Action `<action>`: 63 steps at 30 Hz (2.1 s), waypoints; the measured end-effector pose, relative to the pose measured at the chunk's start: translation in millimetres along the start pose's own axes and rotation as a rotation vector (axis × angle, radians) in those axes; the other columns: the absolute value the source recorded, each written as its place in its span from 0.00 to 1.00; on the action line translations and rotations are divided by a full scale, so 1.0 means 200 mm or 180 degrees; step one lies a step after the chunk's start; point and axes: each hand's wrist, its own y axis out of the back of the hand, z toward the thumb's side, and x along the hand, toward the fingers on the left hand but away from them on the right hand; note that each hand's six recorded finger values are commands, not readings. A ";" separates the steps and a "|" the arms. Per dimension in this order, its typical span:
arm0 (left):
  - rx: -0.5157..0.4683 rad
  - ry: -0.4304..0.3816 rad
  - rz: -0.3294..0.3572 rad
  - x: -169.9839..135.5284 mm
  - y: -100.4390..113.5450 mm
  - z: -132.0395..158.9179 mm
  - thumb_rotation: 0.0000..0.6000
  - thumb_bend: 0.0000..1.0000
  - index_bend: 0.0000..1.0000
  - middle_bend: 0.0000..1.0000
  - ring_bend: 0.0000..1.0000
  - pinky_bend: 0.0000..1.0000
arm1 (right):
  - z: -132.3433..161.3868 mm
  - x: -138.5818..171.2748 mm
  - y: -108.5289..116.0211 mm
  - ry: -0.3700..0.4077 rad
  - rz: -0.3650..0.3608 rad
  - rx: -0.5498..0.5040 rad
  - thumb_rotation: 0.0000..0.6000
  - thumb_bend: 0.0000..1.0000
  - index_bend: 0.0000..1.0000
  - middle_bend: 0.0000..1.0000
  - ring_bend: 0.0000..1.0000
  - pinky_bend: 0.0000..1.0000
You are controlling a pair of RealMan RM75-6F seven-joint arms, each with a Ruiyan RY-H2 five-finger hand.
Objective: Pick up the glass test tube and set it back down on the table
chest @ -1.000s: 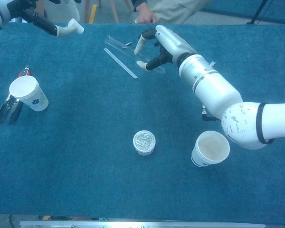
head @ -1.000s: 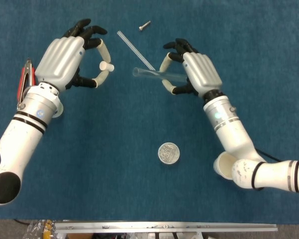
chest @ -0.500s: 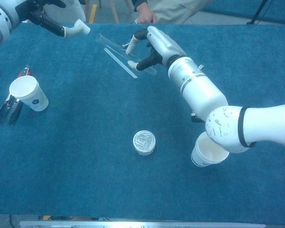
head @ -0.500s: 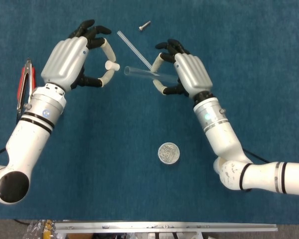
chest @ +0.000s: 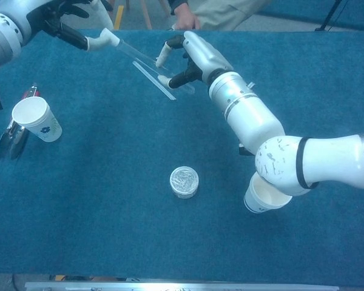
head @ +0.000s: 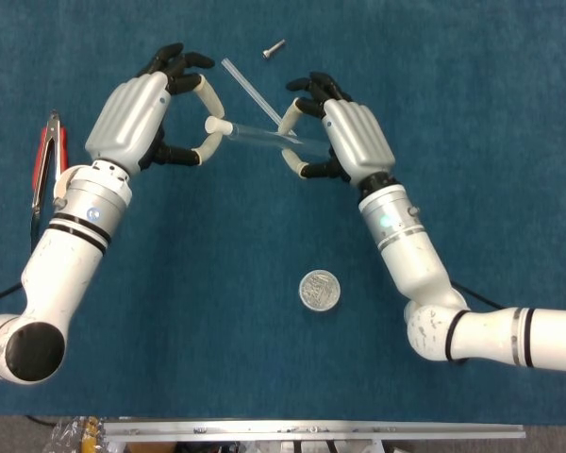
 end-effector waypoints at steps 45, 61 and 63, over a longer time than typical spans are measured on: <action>-0.0144 0.0037 -0.0087 0.00 -0.08 -0.01 1.00 0.32 0.44 0.14 0.00 0.06 | 0.02 -0.02 -0.02 0.0002 -0.0026 -0.0022 1.00 0.29 0.66 0.22 0.08 0.20; 0.0575 -0.0082 0.0067 -0.04 0.04 -0.05 1.00 0.32 0.15 0.03 0.00 0.06 | -0.03 0.00 -0.03 -0.0011 0.0150 0.0309 1.00 0.29 0.66 0.22 0.08 0.20; 0.0721 -0.0090 0.0124 -0.06 0.07 -0.06 1.00 0.32 0.15 0.03 0.00 0.06 | -0.04 0.01 -0.04 -0.0012 0.0175 0.0368 1.00 0.29 0.66 0.22 0.08 0.20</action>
